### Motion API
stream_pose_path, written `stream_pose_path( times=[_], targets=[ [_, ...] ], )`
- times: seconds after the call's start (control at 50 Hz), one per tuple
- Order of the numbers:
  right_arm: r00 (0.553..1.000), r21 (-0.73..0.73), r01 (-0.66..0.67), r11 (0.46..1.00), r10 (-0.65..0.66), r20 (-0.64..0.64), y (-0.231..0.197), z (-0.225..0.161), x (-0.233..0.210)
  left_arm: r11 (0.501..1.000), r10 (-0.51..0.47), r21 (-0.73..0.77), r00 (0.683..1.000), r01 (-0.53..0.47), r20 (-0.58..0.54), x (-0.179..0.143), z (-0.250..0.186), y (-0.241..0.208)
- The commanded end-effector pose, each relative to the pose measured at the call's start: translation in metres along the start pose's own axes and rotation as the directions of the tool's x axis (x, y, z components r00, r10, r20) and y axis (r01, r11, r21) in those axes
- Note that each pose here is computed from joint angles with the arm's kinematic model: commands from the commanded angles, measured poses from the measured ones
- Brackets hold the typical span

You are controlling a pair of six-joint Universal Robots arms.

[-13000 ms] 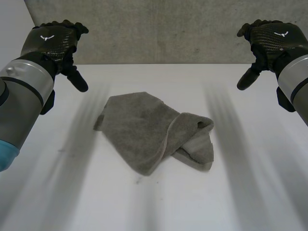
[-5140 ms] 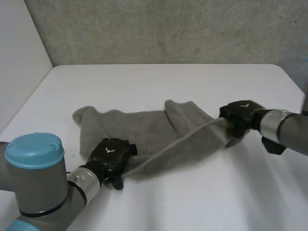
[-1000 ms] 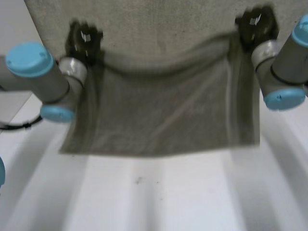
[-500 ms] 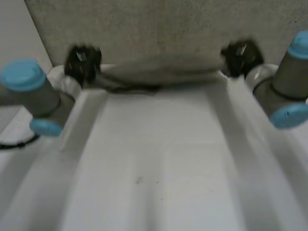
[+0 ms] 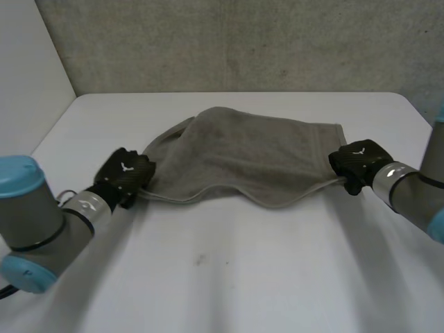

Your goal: Fold the towel.

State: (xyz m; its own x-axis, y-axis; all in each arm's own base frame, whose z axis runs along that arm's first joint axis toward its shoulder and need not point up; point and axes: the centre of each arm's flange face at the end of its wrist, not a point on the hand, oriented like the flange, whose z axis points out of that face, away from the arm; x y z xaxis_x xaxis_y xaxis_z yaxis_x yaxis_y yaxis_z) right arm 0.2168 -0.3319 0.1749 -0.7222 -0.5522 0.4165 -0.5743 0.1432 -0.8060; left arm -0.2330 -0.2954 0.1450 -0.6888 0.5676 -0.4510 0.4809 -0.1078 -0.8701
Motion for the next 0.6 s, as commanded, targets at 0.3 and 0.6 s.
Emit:
stream_pose_path(
  times=[0.3,0.6],
  targets=[
    [0.956,-0.122,0.293,0.948,-0.293,0.016,-0.057,-0.158,0.031,1.000,0.009,0.013,0.998,-0.009,0.066,-0.034,-0.110,-0.108],
    [0.945,-0.302,0.303,0.904,-0.244,0.220,-0.004,-0.088,0.025,0.959,-0.119,-0.268,0.988,0.089,-0.097,-0.010,-0.065,-0.036]
  ],
)
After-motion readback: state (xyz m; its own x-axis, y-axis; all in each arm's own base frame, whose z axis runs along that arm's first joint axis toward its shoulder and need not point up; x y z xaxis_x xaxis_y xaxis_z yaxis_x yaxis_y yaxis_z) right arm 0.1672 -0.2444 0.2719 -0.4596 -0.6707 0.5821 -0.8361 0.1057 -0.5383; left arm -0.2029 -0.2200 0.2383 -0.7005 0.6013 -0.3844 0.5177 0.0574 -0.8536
